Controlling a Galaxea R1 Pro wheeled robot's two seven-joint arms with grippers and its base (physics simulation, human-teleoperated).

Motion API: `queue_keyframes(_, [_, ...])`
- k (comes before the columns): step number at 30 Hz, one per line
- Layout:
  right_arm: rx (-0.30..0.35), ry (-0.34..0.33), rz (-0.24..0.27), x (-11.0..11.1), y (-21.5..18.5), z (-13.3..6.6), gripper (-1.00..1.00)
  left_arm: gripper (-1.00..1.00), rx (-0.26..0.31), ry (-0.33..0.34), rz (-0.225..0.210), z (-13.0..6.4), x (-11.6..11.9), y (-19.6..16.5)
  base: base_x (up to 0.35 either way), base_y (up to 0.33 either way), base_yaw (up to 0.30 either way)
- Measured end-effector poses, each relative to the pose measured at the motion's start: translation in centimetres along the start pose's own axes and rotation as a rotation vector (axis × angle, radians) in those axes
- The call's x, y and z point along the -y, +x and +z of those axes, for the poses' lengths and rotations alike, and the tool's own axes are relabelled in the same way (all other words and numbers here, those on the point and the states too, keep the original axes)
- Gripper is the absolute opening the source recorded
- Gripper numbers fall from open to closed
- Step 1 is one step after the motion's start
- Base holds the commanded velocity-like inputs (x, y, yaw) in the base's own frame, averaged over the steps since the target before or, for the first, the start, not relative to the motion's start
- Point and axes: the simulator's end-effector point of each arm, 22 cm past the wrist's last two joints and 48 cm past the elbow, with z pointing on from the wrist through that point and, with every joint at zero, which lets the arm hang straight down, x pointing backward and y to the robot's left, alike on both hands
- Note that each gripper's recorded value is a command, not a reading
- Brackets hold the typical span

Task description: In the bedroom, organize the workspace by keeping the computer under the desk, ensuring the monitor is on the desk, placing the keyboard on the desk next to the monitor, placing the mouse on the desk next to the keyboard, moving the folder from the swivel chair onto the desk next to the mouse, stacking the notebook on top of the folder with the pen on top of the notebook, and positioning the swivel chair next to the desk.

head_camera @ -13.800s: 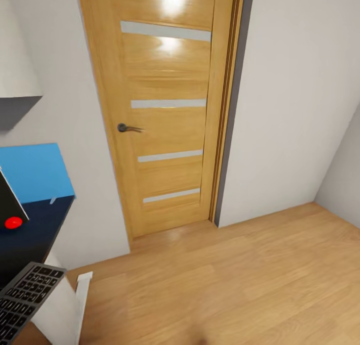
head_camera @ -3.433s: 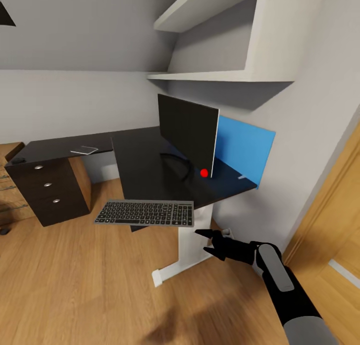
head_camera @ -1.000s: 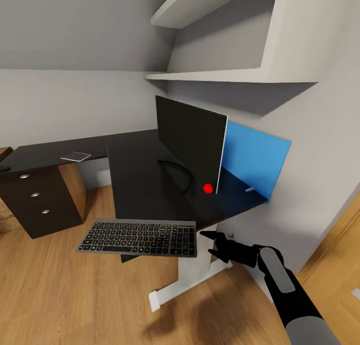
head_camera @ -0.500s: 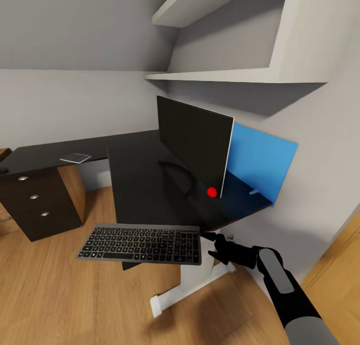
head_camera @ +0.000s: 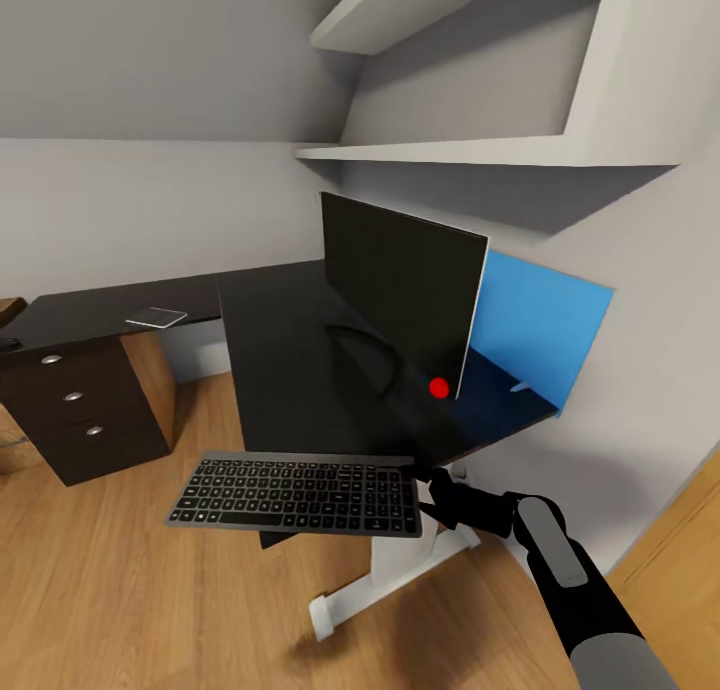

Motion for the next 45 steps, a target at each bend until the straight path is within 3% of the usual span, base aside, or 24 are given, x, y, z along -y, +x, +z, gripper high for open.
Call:
queue_keyframes(23, [-0.001,0.0,0.002,0.0,0.1,0.1,1.0,1.0,0.0,0.0,0.0,0.0,0.0,0.0,-0.05,0.038,0.0])
queue_keyframes(32, [0.008,0.038,0.053,2.5,0.3,0.4,1.0,1.0,0.0,0.0,0.0,0.0,0.0,0.0,0.0,0.0,0.0])
queue_keyframes(45, [0.011,0.04,0.056,2.7,0.3,0.5,1.0,1.0,-0.001,0.0,-0.001,0.0,0.0,0.0,0.0,0.0,0.0])
